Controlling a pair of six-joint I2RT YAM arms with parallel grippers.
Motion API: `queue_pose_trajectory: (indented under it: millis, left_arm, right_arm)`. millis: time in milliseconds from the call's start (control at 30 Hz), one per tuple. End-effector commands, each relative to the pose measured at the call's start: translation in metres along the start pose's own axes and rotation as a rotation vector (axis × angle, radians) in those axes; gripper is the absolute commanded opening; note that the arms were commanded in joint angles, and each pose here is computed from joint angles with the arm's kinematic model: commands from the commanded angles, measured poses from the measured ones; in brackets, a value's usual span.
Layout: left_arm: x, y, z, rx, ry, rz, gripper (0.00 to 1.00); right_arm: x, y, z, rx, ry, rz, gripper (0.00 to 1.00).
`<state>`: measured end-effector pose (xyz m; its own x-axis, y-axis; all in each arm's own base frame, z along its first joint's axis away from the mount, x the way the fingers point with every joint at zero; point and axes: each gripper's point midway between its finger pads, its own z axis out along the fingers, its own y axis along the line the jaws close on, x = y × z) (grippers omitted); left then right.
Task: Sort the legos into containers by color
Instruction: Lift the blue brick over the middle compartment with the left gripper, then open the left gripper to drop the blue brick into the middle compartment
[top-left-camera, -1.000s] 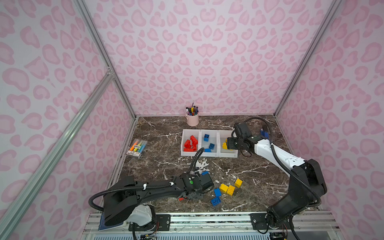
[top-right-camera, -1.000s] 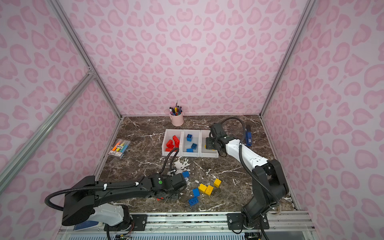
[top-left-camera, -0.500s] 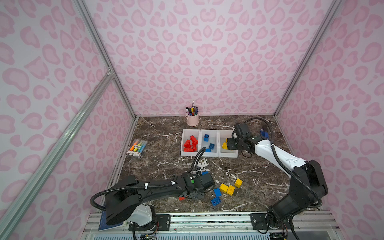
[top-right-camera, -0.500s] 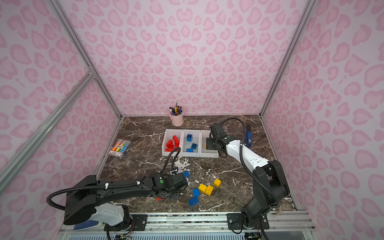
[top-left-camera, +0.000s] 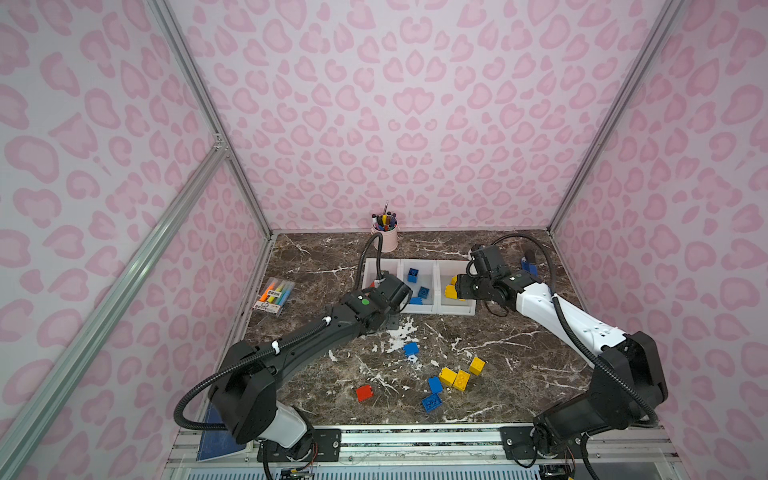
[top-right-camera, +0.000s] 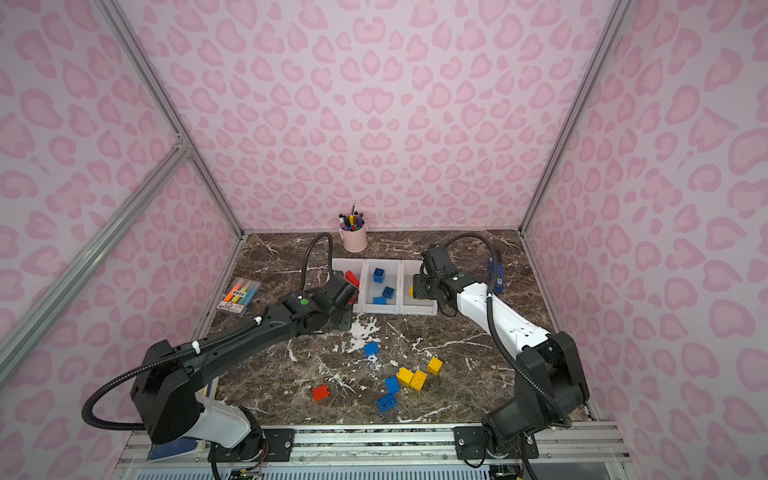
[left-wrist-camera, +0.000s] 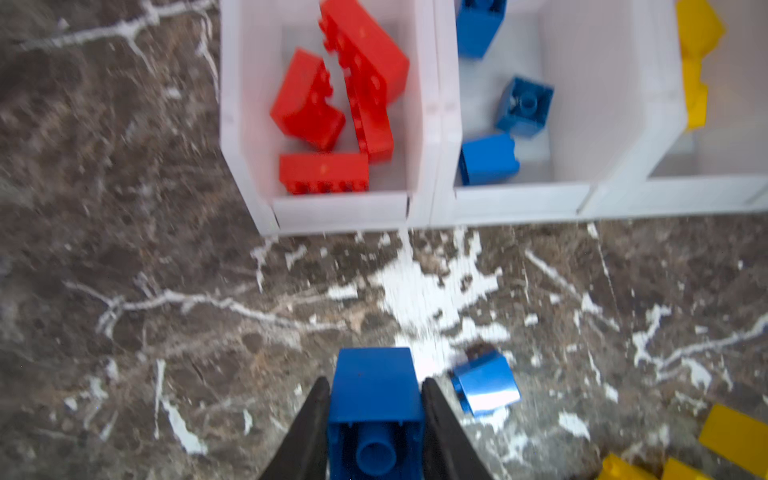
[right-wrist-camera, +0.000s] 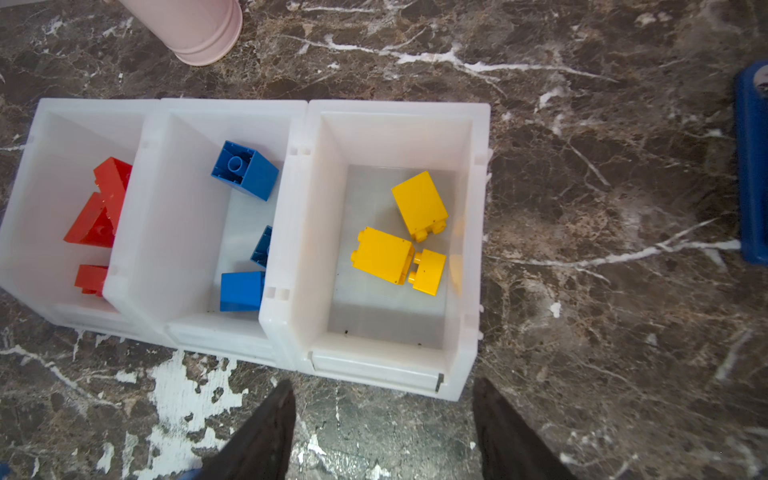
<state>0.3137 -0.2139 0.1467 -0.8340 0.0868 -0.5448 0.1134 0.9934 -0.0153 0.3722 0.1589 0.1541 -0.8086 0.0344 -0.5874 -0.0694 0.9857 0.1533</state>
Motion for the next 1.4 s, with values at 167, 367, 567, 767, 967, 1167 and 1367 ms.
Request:
queue_pose_trajectory:
  millis: [167,367,567,767,967,1167,1367]
  left_arm:
    - [-0.075,0.006,0.044,0.013,-0.032,0.054,0.30]
    - [-0.095,0.013,0.073,-0.003,-0.014,0.046,0.30]
    - [-0.106,0.000,0.069,0.065,-0.035,0.027,0.30]
    - [-0.121,-0.033,0.046,0.178,-0.107,0.039,0.31]
    - [-0.117,-0.075,0.058,0.234,-0.083,0.096,0.31]
    - [-0.112,-0.083,0.081,0.216,-0.048,0.098,0.34]
    - [-0.114,-0.085,0.082,0.215,-0.051,0.098,0.61]
  right_arm:
    - [0.011,0.000,-0.010,0.023,0.006,-0.007,0.68]
    - [0.016,-0.004,-0.017,0.032,0.003,-0.007,0.68]
    - [0.016,-0.005,-0.017,0.036,0.000,-0.007,0.68]
    - [0.016,-0.005,-0.014,0.038,0.004,-0.007,0.67]
    - [0.017,-0.004,-0.014,0.036,0.008,-0.004,0.67]
    - [0.017,-0.005,-0.017,0.035,0.007,-0.003,0.67]
    - [0.016,-0.005,-0.020,0.033,-0.003,-0.002,0.68]
